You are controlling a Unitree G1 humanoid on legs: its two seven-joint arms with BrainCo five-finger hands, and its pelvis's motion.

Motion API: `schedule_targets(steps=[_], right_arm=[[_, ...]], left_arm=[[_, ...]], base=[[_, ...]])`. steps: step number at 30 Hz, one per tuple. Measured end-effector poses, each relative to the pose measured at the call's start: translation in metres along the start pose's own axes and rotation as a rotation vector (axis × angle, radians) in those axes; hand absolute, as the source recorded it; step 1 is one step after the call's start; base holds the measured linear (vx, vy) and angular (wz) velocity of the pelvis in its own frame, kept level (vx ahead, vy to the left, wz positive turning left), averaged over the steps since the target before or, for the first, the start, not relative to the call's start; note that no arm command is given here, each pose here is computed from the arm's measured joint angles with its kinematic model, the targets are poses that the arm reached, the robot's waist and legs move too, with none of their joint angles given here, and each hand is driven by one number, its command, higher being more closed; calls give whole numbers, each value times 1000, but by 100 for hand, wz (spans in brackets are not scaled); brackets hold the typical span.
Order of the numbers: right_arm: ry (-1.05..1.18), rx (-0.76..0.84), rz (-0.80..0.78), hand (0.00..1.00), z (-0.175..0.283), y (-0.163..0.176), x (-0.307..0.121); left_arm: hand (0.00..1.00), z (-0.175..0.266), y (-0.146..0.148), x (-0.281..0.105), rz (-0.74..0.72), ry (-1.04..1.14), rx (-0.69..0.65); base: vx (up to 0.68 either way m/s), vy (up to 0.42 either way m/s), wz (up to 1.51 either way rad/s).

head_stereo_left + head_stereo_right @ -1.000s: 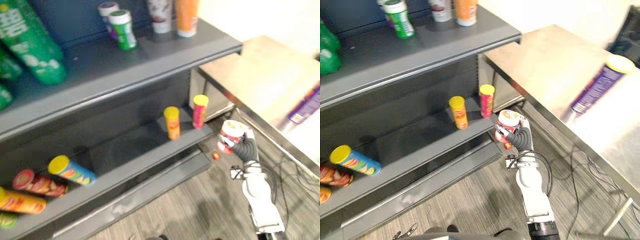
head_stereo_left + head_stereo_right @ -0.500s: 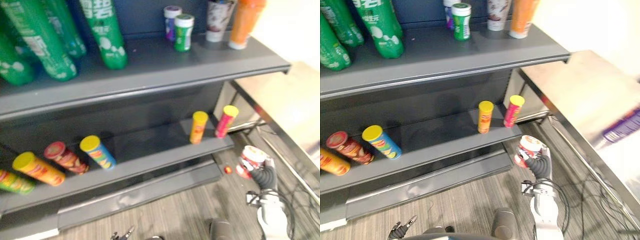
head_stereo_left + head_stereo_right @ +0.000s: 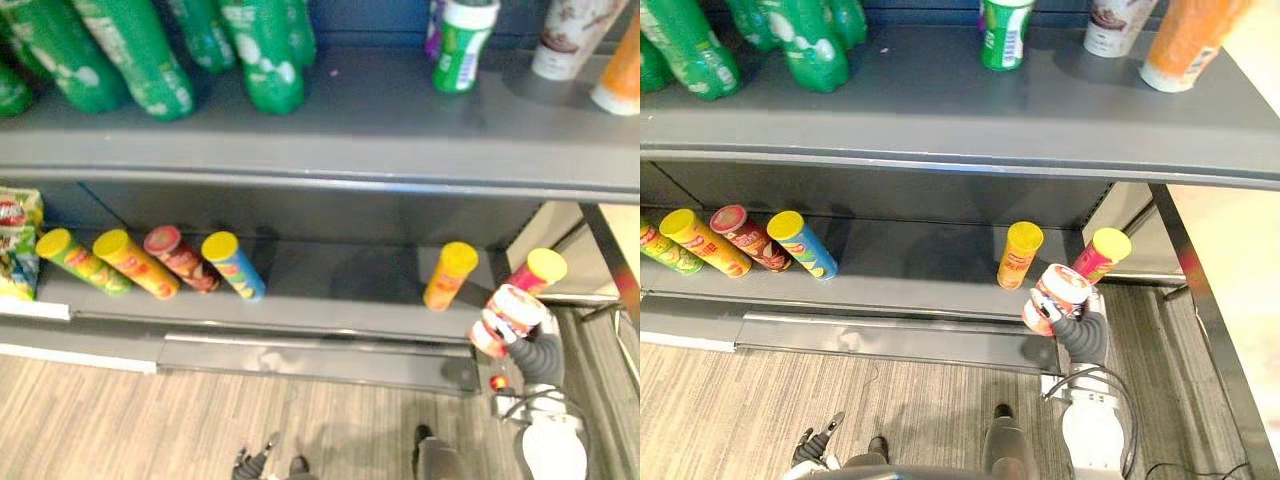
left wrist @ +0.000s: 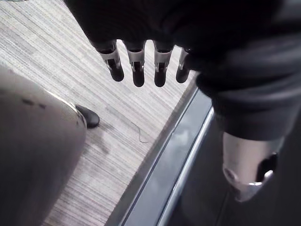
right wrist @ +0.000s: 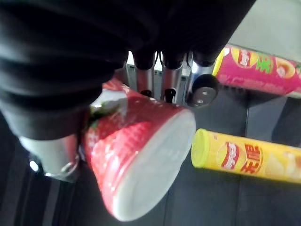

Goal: Put the gum and the chips on the shelf.

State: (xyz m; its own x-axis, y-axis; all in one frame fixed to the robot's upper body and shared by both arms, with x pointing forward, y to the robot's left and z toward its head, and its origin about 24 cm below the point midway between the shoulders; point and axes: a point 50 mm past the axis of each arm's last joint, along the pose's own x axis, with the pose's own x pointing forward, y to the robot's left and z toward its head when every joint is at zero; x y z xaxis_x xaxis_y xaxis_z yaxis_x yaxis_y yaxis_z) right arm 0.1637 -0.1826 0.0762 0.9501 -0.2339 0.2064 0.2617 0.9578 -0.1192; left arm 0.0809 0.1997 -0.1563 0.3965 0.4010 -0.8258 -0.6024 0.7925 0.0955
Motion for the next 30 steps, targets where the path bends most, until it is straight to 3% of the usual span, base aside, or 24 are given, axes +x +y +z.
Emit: schedule_targets(steps=[5, 11, 16, 22, 30], right_arm=[[-49, -27, -35, 100, 11, -11, -3], [-147, -151, -200, 100, 33, -54, -3], [-304, -345, -497, 100, 71, -108, -11], [-425, -488, -772, 100, 98, -143, -29], [-559, -512, -922, 100, 118, -158, -32]], left_arm=[[0, -3, 4, -1, 5, 8, 13], [0, -10, 8, -2, 11, 32, -34], [0, -19, 15, -4, 54, 68, -105], [0, -29, 23, -9, 61, 94, -122], [0, -34, 25, -10, 55, 104, -124]], base=[[2, 30, -1], [51, 27, -8], [38, 17, -28], [19, -4, -22], [-6, -5, -11]])
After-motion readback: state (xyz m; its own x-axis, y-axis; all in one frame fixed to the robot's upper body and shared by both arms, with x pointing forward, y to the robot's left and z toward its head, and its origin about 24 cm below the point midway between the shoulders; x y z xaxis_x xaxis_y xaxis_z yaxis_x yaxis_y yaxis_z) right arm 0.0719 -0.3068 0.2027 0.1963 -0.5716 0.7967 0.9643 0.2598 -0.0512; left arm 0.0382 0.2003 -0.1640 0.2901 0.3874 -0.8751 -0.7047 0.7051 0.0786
